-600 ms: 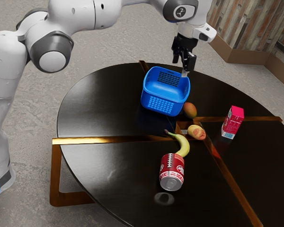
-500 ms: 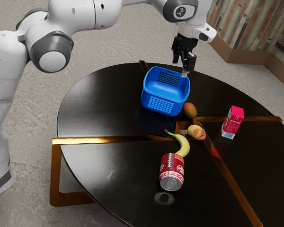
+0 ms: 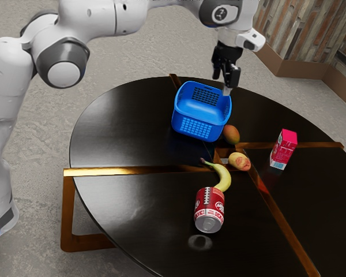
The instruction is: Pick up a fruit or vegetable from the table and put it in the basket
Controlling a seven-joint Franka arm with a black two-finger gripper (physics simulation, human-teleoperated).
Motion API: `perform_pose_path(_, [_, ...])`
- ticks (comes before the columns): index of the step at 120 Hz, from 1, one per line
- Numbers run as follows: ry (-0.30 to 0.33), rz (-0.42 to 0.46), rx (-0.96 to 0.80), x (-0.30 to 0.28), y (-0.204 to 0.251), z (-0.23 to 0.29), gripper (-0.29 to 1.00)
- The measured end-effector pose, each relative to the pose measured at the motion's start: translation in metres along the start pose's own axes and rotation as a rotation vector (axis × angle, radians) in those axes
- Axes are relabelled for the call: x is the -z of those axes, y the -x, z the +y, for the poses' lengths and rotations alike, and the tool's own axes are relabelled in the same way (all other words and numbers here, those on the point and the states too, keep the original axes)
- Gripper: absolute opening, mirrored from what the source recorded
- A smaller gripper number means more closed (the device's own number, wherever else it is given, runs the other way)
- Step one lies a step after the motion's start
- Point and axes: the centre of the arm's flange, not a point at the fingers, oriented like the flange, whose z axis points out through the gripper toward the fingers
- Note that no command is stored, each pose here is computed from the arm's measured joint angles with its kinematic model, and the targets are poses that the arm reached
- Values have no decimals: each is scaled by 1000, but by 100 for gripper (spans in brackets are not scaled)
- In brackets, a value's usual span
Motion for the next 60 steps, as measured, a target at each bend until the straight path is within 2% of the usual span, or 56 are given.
perform_pose_path(40, [28, -47, -95, -48, -20, 57, 70])
perform_pose_path(60, [2, 30, -162, -63, -64, 103, 70])
